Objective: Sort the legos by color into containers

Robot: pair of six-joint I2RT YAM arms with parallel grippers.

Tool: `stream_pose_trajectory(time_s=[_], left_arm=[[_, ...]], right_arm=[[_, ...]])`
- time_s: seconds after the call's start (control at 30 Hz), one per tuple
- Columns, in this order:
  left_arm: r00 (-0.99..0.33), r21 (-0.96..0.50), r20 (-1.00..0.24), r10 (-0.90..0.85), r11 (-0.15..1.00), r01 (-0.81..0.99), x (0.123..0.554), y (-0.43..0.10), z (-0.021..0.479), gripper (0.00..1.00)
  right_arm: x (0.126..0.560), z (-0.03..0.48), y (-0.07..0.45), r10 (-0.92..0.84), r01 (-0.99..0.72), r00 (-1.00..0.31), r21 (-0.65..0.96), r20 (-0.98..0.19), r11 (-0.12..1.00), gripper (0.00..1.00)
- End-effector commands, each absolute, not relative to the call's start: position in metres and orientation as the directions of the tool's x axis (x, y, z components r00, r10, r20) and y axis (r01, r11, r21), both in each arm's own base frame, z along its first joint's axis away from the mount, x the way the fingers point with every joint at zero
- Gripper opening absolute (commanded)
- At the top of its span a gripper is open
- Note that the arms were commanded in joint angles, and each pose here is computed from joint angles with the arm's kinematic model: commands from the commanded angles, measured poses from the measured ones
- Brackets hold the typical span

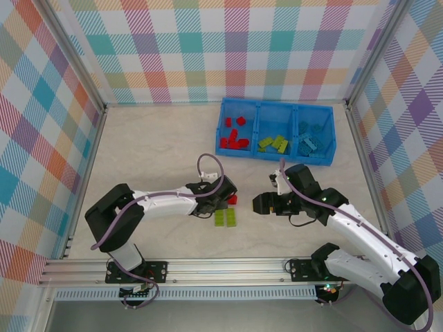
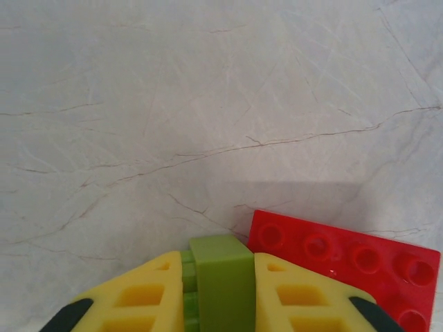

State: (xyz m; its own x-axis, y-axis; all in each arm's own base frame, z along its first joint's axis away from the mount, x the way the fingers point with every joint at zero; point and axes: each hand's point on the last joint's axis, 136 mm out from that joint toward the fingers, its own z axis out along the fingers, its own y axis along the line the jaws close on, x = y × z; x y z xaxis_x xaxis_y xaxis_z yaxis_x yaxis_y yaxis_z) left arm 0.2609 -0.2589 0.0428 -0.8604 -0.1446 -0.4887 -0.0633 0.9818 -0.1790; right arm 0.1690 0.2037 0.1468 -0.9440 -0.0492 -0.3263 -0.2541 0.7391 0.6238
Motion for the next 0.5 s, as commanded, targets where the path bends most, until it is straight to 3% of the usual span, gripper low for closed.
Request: stream_pose_trajectory(time_s=[0.0, 0.47], left_arm=[[-0.853, -0.129, -0.5, -0.148, 0.987, -0.095, 0.256, -0.237, 0.045, 0.19], [-0.782, -0.225, -0.612, -0.121, 0.974, 0.026, 0.271, -0.253, 0.105, 0.16]], right_arm=[[0.172, 0.155, 0.207, -0.04, -0.266, -0.937, 0.632, -0.348, 0.728, 0.71], [0.178, 0.159, 0.215, -0.042, -0.277, -0.933, 0.639, -0.357, 0.717, 0.71]])
